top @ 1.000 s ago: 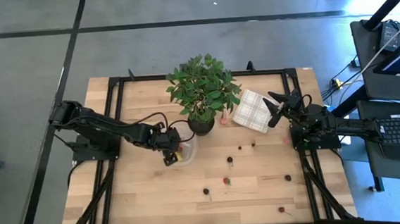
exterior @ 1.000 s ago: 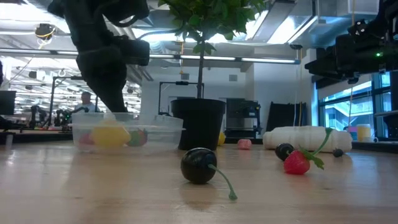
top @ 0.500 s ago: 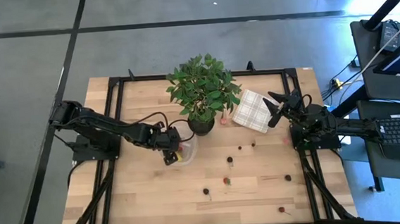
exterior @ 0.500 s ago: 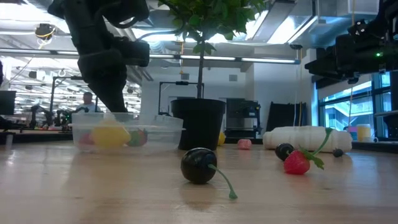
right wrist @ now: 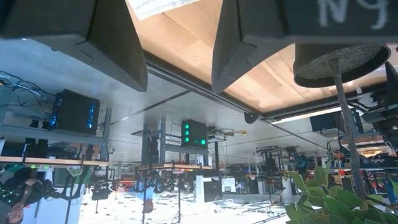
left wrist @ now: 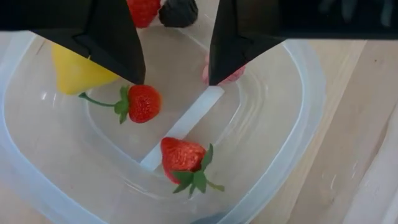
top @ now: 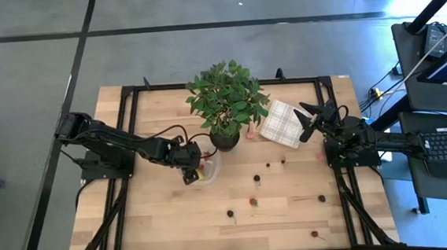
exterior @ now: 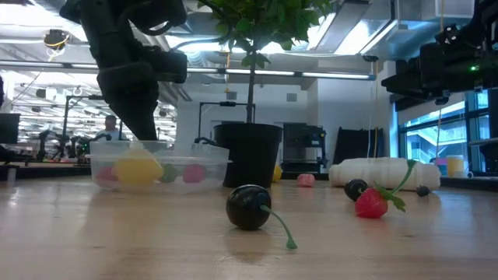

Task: Pick and placing Produce into tupperware
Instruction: Put the bottom black cherry into the transparent bin

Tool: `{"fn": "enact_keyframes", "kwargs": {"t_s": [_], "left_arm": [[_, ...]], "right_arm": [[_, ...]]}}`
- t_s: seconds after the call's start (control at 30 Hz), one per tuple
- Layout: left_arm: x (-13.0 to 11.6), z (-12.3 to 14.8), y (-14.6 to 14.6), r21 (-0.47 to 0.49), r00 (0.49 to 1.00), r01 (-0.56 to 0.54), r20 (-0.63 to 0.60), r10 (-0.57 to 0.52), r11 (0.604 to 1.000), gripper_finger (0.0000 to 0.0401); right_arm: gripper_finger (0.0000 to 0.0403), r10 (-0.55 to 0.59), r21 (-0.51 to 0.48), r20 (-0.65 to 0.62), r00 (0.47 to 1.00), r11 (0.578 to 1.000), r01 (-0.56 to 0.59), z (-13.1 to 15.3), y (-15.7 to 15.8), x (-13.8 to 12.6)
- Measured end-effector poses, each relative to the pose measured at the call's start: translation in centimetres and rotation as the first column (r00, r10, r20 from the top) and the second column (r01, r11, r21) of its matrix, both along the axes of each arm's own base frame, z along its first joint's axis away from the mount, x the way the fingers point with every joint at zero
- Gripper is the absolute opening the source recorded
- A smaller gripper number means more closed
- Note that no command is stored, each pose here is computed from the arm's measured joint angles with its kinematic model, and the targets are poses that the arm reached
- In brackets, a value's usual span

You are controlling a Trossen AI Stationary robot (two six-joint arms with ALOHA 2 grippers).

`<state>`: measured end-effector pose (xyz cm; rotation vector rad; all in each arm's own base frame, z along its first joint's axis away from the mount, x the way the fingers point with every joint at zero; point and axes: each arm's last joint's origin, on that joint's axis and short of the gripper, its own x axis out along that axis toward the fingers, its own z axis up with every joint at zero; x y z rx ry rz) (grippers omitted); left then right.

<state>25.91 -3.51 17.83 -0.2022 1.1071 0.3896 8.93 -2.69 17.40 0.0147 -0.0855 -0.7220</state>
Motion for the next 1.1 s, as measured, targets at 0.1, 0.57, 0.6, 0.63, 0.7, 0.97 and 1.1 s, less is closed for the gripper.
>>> {"fn": "enact_keyframes", "kwargs": {"t_s": [0.1, 0.57, 0.6, 0.63, 0.7, 0.97, 1.1], "left_arm": [[-0.1, 0.6, -0.4, -0.007, 1.0, 0.022, 0.021, -0.022, 1.0, 0.0174], [0.5, 4.9, -6.7, 0.008, 0.921, 0.297, 0.263, -0.288, 0.955, 0.0175], [0.5, 5.1, -7.3, 0.007, 0.907, 0.315, 0.293, -0.303, 0.949, 0.0175], [0.6, 5.3, -7.8, 0.003, 0.892, 0.329, 0.328, -0.312, 0.944, 0.0175], [0.7, 5.7, -8.7, -0.002, 0.862, 0.357, 0.385, -0.329, 0.934, 0.0175], [1.2, 6.1, -10.2, 0.091, 0.799, 0.372, 0.476, -0.368, 0.924, 0.0175], [2.4, 5.0, -10.8, 0.117, 0.771, 0.404, 0.49, -0.406, 0.907, 0.0175]], "right_arm": [[0.0182, -0.001, 0.0, -0.001, 1.0, 1.0, 0.001, 0.0, 0.0, 0.0], [0.0182, -0.001, 0.0, -0.001, 1.0, 1.0, 0.001, 0.0, 0.0, 0.0], [0.0182, -0.001, 0.0, -0.001, 1.0, 1.0, 0.001, 0.0, 0.0, 0.0], [0.0182, -0.001, 0.0, -0.001, 1.0, 1.0, 0.001, 0.0, 0.0, 0.0], [0.0182, -0.001, 0.0, -0.001, 1.0, 1.0, 0.001, 0.0, 0.0, 0.0], [0.0182, -0.001, 0.002, 0.001, 1.0, 1.0, 0.001, 0.0, 0.0, 0.0], [0.0182, -0.001, 0.002, 0.001, 1.0, 1.0, 0.001, 0.0, 0.0, 0.0]]}}
